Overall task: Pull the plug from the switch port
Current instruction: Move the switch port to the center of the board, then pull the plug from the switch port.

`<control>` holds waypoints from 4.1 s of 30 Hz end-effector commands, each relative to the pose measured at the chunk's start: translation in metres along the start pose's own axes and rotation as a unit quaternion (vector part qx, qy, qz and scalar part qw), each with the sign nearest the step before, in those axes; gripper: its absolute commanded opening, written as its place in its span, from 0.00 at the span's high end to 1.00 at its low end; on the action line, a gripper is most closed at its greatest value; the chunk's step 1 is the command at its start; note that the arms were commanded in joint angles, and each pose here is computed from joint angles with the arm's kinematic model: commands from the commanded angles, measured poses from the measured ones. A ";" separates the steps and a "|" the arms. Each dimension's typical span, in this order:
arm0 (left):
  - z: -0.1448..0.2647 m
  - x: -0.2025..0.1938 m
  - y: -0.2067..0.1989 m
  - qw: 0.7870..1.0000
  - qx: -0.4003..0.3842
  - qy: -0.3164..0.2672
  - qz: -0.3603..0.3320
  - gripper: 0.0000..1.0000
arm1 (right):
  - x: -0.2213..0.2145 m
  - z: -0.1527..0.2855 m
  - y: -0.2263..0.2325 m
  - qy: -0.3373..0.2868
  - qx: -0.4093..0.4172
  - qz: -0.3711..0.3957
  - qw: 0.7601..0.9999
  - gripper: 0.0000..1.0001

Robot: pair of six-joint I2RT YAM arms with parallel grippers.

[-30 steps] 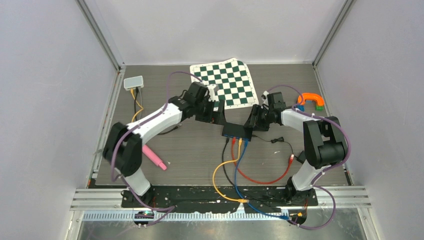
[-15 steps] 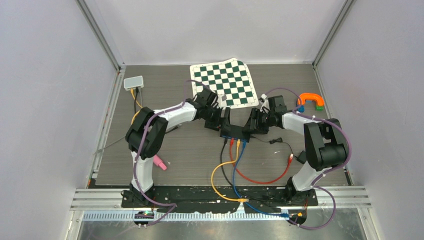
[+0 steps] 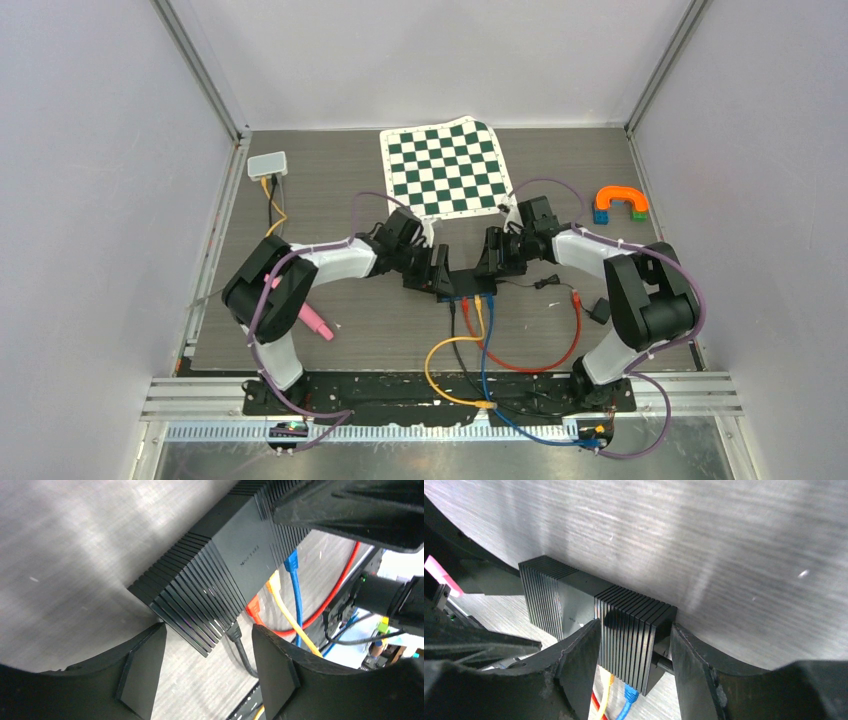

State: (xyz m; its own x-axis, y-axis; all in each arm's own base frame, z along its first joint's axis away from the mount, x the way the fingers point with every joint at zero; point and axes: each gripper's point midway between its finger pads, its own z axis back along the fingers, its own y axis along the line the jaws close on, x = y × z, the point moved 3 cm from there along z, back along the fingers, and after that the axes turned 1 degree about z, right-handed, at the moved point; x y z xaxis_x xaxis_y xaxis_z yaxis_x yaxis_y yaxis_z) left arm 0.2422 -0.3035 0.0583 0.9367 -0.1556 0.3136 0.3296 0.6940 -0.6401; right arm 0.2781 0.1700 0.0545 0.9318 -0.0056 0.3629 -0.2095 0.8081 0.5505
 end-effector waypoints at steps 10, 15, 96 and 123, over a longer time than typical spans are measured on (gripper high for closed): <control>0.060 0.003 -0.006 0.988 0.108 -0.049 -0.102 0.02 | 0.078 0.110 -0.001 -0.201 -0.136 0.043 0.969 0.27; 0.095 0.003 -0.013 0.979 0.116 -0.119 -0.114 0.00 | 0.071 0.143 0.006 -0.324 -0.127 0.002 0.938 0.11; -0.009 0.003 -0.005 0.847 0.063 0.149 -0.507 0.01 | -0.037 0.060 -0.011 -0.227 0.030 -0.262 0.938 0.03; 0.017 0.009 -0.011 0.871 0.124 0.021 -0.475 0.00 | -0.034 0.079 -0.023 -0.280 -0.032 -0.283 0.917 0.35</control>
State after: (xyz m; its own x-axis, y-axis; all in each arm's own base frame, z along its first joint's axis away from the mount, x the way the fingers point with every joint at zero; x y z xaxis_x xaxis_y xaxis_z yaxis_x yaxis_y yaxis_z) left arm 0.2319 -0.2929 0.0480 0.2643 -0.8450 0.4648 0.9559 0.2937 -0.0096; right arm 0.2195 0.1174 0.0719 0.6284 -0.7348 0.2554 0.3201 0.5435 0.7760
